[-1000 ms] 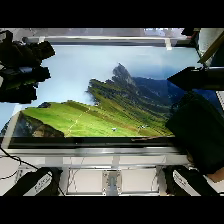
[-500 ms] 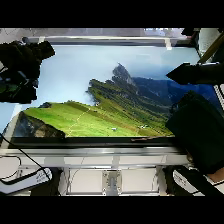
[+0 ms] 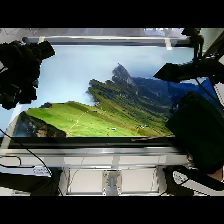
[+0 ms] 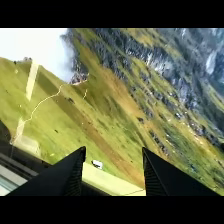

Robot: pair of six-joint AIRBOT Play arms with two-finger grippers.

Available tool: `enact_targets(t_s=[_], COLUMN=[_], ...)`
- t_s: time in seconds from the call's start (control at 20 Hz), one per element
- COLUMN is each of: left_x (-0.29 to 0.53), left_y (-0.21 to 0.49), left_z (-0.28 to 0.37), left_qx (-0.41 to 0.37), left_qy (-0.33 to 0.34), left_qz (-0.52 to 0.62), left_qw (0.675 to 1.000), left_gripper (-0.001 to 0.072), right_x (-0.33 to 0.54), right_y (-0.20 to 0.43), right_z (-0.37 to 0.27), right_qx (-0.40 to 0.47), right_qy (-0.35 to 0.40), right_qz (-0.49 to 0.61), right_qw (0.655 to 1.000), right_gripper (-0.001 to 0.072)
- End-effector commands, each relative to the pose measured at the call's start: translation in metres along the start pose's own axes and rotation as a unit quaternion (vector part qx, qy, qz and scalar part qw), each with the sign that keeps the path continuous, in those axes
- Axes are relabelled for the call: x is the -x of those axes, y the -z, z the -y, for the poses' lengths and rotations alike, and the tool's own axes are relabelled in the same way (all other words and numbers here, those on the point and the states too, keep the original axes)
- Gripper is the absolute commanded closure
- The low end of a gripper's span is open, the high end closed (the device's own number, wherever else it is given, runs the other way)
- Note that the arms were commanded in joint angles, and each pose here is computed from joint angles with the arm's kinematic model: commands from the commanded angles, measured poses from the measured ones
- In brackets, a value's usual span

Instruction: Fold the clothes and pants, and hang the long-sleeved shirts on hangers.

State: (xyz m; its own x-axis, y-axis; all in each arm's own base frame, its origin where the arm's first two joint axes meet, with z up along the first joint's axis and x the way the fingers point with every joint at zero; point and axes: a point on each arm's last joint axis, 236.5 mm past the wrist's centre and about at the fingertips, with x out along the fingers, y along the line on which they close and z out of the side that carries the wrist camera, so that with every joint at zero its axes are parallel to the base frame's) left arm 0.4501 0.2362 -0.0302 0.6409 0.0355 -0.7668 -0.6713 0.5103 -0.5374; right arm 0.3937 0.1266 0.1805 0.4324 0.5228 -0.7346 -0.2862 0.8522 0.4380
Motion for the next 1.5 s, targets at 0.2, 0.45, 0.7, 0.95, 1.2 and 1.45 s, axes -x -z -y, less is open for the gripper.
enact_targets(t_s=[0.2,0.45,0.7,0.95,1.2,1.45], left_x=[-0.031,-0.045,-0.057,-0.044,0.060,0.177], left_y=[0.018,0.017,0.014,0.015,-0.004,0.095], left_z=[-0.018,-0.009,-0.008,0.004,0.101,0.246], left_qx=[-0.005,0.017,0.018,-0.004,-0.119,-0.259], left_qy=[-0.011,0.004,0.003,0.013,0.116,0.261], left_qz=[-0.031,-0.019,0.000,-0.007,0.054,0.049], left_qw=[0.999,1.000,1.000,1.000,0.985,0.929], left_gripper=[0.0082,0.0160,0.0251,0.0692,0.0692,0.0692], right_x=[-0.033,-0.035,-0.035,-0.033,0.011,0.084], right_y=[-0.003,-0.009,-0.009,-0.008,-0.006,-0.025], right_z=[-0.042,-0.047,-0.047,-0.045,-0.014,0.018], right_qx=[0.050,0.056,0.055,0.059,0.088,0.107], right_qy=[-0.022,-0.021,-0.021,-0.016,0.062,0.154], right_qz=[0.002,0.016,0.016,0.014,-0.019,0.014], right_qw=[0.999,0.998,0.998,0.998,0.994,0.982], right_gripper=[0.0308,0.0308,0.0308,0.0308,0.0309,0.0308])
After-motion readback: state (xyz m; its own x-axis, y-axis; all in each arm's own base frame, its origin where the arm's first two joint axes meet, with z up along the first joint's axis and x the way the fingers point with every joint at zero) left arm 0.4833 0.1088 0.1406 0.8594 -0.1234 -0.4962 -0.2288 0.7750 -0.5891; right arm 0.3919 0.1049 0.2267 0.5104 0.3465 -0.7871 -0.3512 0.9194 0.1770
